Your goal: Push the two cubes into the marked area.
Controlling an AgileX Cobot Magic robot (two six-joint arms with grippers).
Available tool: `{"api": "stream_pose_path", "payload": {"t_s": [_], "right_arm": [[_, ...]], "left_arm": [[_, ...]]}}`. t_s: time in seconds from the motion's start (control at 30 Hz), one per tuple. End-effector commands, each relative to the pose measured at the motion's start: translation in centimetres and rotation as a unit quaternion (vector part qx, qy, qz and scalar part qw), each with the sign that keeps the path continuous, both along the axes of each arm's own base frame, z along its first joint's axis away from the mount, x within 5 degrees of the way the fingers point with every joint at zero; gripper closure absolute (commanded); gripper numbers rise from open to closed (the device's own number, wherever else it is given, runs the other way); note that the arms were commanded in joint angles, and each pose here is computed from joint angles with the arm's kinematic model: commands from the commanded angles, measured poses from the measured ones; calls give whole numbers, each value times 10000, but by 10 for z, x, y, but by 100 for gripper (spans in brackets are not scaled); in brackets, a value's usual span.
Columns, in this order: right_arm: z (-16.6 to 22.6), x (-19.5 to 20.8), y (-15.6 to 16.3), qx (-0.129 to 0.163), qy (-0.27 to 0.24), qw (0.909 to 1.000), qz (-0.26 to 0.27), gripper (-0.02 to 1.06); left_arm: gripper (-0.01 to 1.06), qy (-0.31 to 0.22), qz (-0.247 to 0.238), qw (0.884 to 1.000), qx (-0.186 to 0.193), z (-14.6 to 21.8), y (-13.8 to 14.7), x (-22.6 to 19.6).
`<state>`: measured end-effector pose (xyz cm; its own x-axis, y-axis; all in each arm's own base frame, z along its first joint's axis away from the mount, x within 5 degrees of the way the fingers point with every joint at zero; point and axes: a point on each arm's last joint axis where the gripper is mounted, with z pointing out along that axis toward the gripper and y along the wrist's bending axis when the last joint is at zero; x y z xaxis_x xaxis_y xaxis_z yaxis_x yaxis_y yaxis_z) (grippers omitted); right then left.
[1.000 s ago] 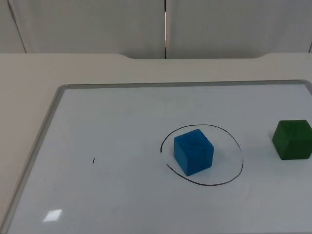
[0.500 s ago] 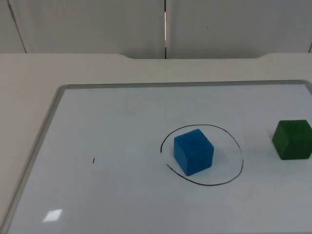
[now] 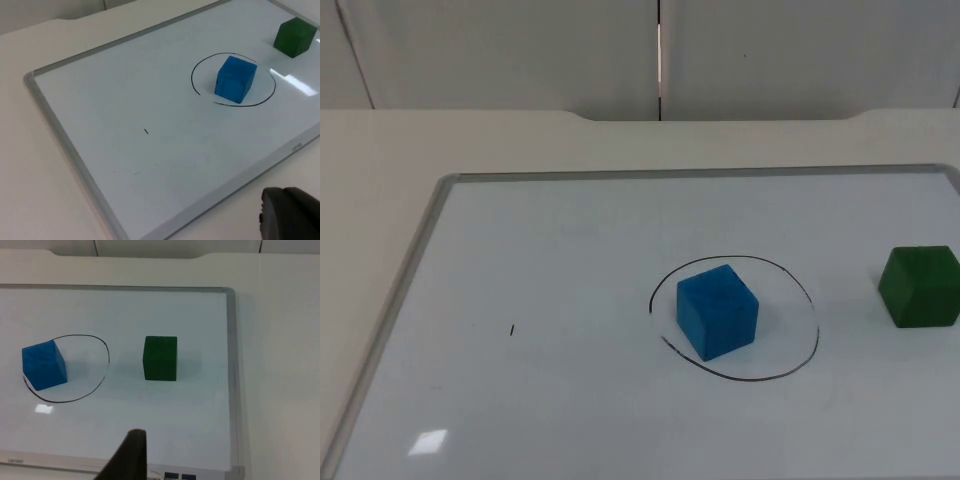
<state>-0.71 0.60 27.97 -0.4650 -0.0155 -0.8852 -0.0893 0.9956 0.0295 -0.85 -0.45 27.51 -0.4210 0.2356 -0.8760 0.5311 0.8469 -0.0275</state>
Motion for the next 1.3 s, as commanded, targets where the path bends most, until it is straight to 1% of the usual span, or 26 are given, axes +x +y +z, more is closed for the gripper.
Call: {"api": "stream_pose_path", "payload": {"t_s": [0.0, 0.07, 0.87, 1.0, 1.1, 1.17, 1.23, 1.27], "right_arm": [[-1, 0, 0, 8, -22, 10000, -35, -1], [-1, 0, 0, 8, -22, 10000, -35, -1], [-1, 0, 0, 8, -22, 10000, -35, -1], [5, -2, 0, 37, -140, 9999, -20, -1], [12, 2, 0, 34, -46, 10000, -20, -1], [21, 11, 1, 29, 151, 9999, -21, -1], [31, 30, 1, -6, 435, 9991, -11, -1], [31, 30, 1, -6, 435, 9991, -11, -1]], "left_arm": [[105, -43, 147, 9999, -42, 0, 2, 2], [105, -41, 225, 9997, -38, -1, 3, 2], [105, -41, 225, 9997, -38, -1, 3, 2], [105, -41, 225, 9997, -38, -1, 3, 2], [105, -41, 225, 9997, -38, -1, 3, 2], [105, -41, 225, 9997, -38, -1, 3, 2], [105, -41, 225, 9997, -38, -1, 3, 2], [105, -41, 225, 9997, -38, -1, 3, 2]]}}
